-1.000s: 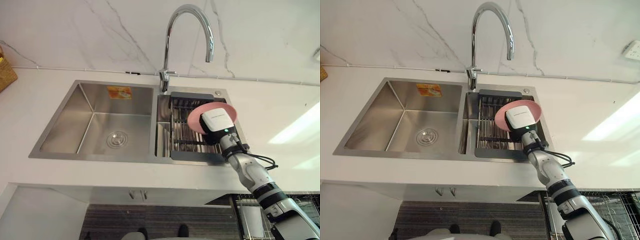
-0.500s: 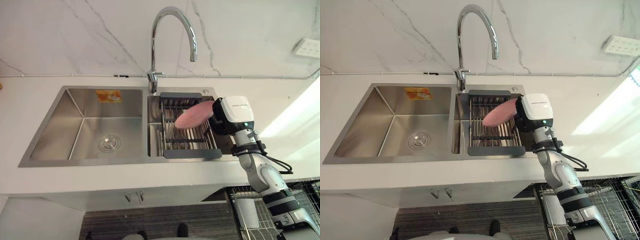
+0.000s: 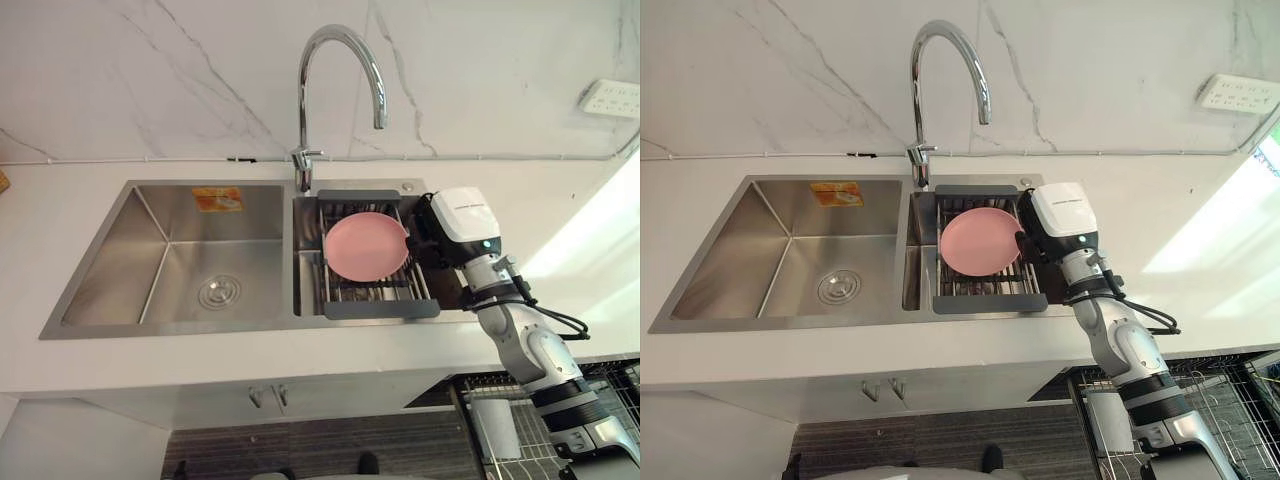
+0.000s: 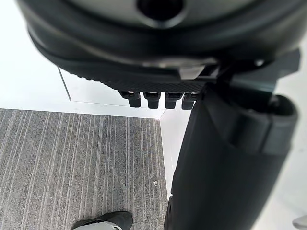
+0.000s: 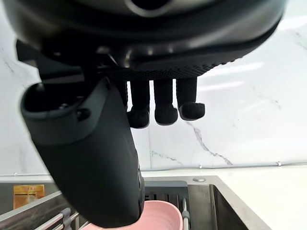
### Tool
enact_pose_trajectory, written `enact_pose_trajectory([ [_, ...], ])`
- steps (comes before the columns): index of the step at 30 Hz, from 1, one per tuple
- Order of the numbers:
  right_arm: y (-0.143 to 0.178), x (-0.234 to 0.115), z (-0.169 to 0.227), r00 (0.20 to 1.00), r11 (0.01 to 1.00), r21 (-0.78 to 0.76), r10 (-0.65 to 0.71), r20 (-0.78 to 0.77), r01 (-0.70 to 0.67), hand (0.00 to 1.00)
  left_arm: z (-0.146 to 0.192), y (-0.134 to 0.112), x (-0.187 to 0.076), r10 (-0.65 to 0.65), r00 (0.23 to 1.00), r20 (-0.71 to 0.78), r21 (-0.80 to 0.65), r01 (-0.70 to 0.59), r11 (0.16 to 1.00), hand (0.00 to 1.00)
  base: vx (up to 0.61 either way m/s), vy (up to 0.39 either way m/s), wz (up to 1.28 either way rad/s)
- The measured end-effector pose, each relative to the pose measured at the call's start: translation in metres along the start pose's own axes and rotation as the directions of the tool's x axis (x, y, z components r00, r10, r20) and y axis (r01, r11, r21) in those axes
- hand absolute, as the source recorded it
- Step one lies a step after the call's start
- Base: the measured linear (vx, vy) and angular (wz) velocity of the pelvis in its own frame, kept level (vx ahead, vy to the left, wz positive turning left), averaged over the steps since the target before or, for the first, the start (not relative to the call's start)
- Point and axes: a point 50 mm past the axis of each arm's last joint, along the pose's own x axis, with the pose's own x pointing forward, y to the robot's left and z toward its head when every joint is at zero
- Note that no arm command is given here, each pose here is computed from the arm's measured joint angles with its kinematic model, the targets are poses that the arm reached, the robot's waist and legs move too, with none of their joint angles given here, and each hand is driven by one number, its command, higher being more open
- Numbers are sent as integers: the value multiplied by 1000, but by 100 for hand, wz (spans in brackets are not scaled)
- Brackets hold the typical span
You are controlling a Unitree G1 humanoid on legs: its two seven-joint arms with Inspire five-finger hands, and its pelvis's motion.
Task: Walk over to the sink, pick up the cup, carry it to the dishwasher, place the cup inside the dishwasher, then close the dishwasher door
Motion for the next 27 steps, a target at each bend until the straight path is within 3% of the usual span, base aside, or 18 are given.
enact_pose_trajectory([
  [12,13,-4,2,966,967,-45,253,55,-251,100,0,0,0,0,1000,-1,0,0,1000,100,0,0,0],
  [27,34,4,-6,939,933,-119,343,12,-339,100,-3,1,0,-1,1000,-17,8,1,1000,100,0,0,1],
])
